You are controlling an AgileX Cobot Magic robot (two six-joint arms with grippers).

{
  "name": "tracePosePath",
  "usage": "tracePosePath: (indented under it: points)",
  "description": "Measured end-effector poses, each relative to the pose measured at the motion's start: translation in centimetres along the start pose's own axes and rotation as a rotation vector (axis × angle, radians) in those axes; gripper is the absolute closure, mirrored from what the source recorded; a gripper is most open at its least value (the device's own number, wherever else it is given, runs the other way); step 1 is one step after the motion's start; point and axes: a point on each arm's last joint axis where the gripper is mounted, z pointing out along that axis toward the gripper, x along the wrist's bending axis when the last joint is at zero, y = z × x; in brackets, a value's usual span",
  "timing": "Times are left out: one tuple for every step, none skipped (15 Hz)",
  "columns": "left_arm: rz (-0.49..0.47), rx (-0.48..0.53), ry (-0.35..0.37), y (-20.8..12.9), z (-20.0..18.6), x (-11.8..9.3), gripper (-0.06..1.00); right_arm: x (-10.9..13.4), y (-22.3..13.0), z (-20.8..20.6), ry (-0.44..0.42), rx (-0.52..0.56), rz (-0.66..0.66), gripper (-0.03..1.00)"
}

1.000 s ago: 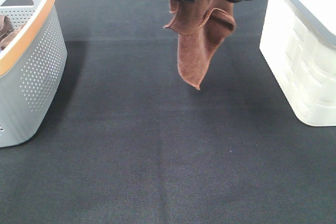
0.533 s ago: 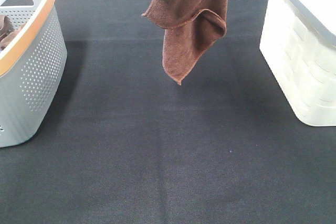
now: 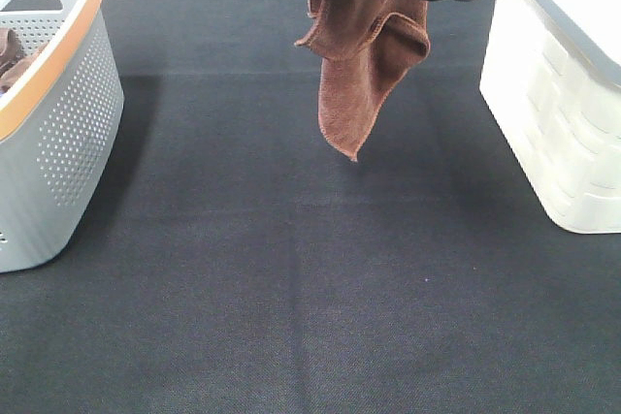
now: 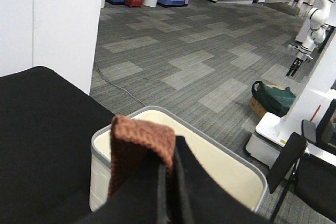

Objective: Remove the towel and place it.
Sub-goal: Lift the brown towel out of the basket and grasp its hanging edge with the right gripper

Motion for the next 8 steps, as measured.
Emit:
tracePosePath:
  points:
    - [-0.002,0.0,-0.002,0.0,0.0,-0.02,0.94,-0.04,-0.01,0.06,-0.003,0.002,-0.012,0.05]
    - [-0.001,-0.002,-0.005,0.07,-0.08,-0.08,0.94,-0.1,-0.17,0.29,-0.007,0.012,-0.023,0.07]
    - [0.001,-0.003,-0.005,0.1,-0.12,-0.11,0.94,-0.13,-0.33,0.41,-0.008,0.026,-0.028,0.09]
    - [0.002,-0.005,-0.006,0.17,-0.2,-0.15,0.94,-0.15,-0.42,0.44,-0.009,0.034,-0.037,0.15]
    - [0.004,-0.005,-0.006,0.17,-0.2,-0.15,0.94,-0.17,-0.42,0.44,-0.011,0.035,-0.045,0.19]
    - [0.004,-0.005,-0.006,0.17,-0.2,-0.15,0.94,-0.17,-0.42,0.44,-0.011,0.035,-0.045,0.19]
    - [0.007,-0.005,-0.005,0.17,-0.2,-0.14,0.94,-0.2,-0.54,0.44,-0.014,0.047,-0.06,0.32]
    - [0.007,-0.005,-0.005,0.17,-0.2,-0.14,0.94,-0.2,-0.54,0.44,-0.014,0.047,-0.06,0.32]
